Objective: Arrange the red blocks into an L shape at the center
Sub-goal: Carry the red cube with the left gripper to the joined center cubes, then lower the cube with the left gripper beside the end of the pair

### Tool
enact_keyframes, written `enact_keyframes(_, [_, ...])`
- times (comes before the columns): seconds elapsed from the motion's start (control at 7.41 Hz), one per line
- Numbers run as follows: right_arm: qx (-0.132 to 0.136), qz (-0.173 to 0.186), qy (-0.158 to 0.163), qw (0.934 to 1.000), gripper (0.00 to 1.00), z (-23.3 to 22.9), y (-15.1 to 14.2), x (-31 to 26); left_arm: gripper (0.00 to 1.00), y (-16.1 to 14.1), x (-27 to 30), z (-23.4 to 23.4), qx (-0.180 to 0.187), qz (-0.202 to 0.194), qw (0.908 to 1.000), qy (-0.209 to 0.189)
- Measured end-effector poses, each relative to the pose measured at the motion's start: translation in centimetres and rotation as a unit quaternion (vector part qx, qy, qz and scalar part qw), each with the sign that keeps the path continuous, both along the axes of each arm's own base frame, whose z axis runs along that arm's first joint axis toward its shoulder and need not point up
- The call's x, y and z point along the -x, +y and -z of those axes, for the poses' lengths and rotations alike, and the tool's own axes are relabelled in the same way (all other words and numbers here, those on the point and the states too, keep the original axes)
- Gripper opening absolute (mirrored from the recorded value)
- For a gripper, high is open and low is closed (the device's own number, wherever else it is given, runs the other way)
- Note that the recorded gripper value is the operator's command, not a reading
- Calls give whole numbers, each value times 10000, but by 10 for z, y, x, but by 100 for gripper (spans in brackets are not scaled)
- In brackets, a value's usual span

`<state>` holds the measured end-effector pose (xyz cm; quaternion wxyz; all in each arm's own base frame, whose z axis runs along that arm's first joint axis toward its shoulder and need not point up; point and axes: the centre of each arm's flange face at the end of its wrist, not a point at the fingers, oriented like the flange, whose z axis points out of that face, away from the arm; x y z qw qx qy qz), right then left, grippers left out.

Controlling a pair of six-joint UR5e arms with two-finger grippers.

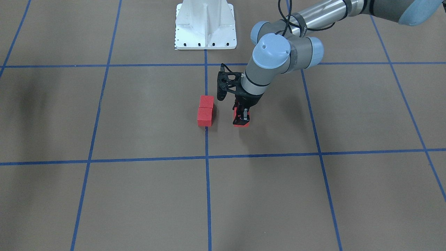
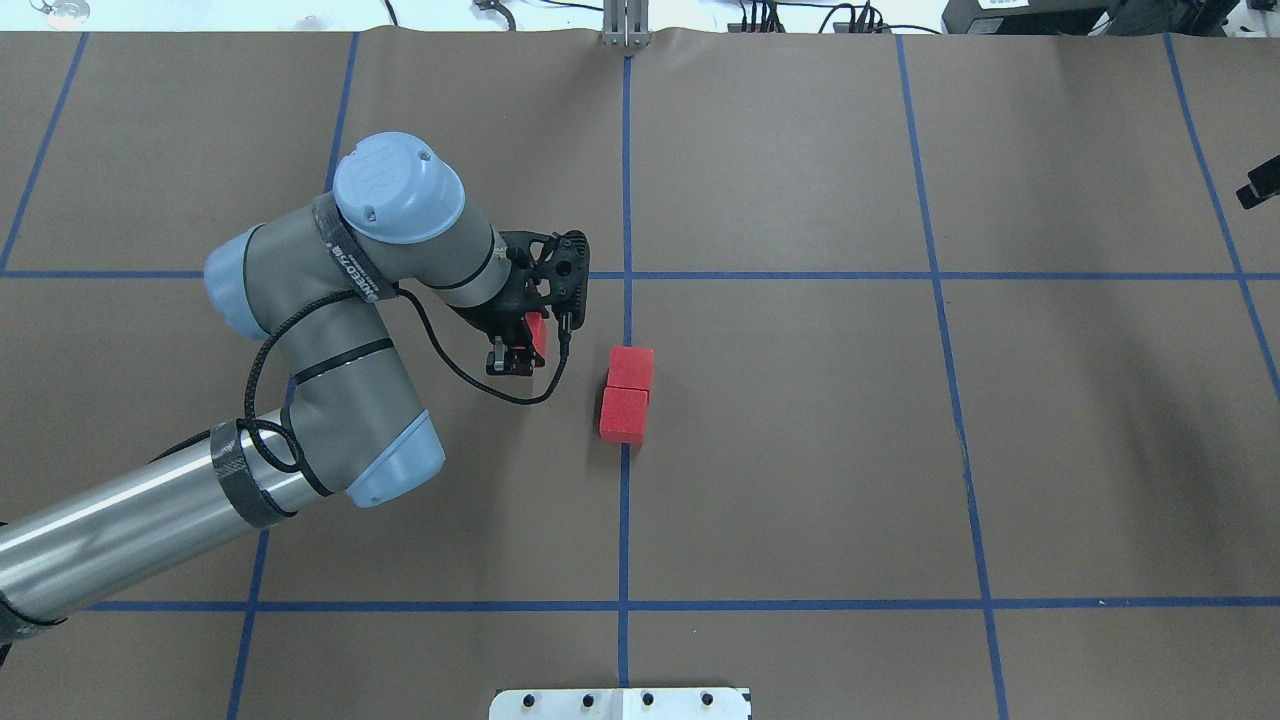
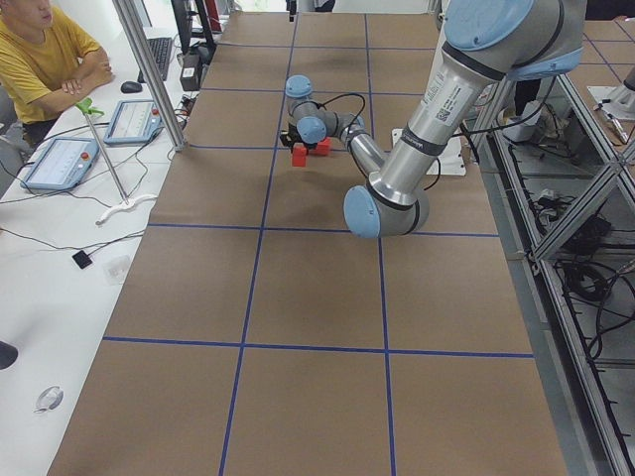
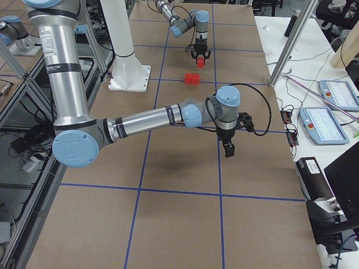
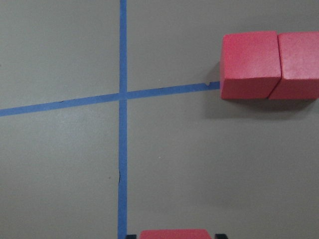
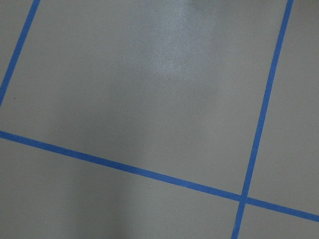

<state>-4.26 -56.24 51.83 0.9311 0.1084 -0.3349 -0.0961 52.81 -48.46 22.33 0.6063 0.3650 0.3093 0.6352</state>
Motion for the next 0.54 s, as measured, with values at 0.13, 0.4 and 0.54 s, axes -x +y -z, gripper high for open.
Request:
enact_keyframes(0.13, [0,-1,2,10000,100,0,0,0,26,6,-7,6,4,-56,10000,14])
enact_keyframes(0.4, [-14,-4,-3,10000,100,0,0,0,30,14,-17,10,43,-110,9999,17])
enact_keyframes(0.54, [-15,-6,-1,10000,100,0,0,0,35,16,-19,12,43,-129,9999,24])
